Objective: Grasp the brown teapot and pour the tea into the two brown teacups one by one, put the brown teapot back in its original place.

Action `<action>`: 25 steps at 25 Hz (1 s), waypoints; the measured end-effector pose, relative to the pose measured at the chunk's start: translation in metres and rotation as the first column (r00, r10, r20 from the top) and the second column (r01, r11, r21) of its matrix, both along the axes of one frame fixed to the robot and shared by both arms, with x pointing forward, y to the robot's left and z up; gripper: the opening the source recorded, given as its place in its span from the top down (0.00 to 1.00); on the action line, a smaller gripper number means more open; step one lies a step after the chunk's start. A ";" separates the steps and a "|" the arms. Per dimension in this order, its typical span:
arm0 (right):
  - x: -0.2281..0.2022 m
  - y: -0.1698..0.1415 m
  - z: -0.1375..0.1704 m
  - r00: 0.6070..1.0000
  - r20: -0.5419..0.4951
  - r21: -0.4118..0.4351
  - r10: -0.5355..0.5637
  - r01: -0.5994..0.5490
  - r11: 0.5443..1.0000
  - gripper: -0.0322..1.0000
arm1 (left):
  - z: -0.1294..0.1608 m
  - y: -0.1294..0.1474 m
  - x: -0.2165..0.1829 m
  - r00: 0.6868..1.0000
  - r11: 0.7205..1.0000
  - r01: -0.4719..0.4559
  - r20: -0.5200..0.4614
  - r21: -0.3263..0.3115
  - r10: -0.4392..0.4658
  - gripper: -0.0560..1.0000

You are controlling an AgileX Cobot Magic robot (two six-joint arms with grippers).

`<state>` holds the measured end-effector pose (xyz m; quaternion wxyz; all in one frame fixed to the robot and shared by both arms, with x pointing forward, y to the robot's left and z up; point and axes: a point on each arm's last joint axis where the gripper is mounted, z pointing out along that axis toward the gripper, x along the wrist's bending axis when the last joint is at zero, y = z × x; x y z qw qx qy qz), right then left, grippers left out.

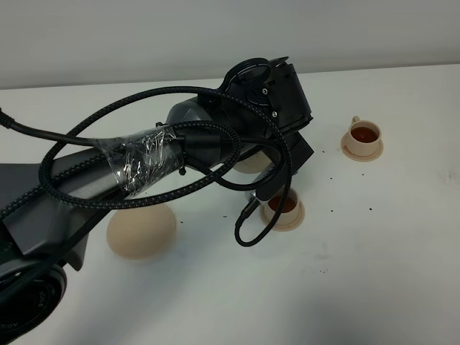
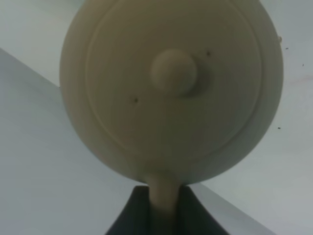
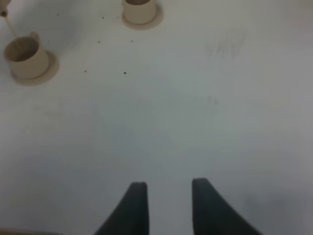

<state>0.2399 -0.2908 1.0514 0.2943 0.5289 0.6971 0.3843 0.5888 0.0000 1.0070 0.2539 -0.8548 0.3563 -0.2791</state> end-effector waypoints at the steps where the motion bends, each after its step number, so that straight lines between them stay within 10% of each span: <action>1: 0.000 0.000 0.000 1.000 0.000 0.000 0.000 0.000 1.000 0.74 | 0.000 0.000 0.000 1.000 1.000 0.000 0.000 0.000 0.000 0.83; 25: 0.000 0.000 0.000 1.000 0.000 0.000 0.000 0.000 1.000 0.74 | -0.001 -0.004 0.000 1.000 0.999 0.017 -0.006 -0.039 -0.018 0.83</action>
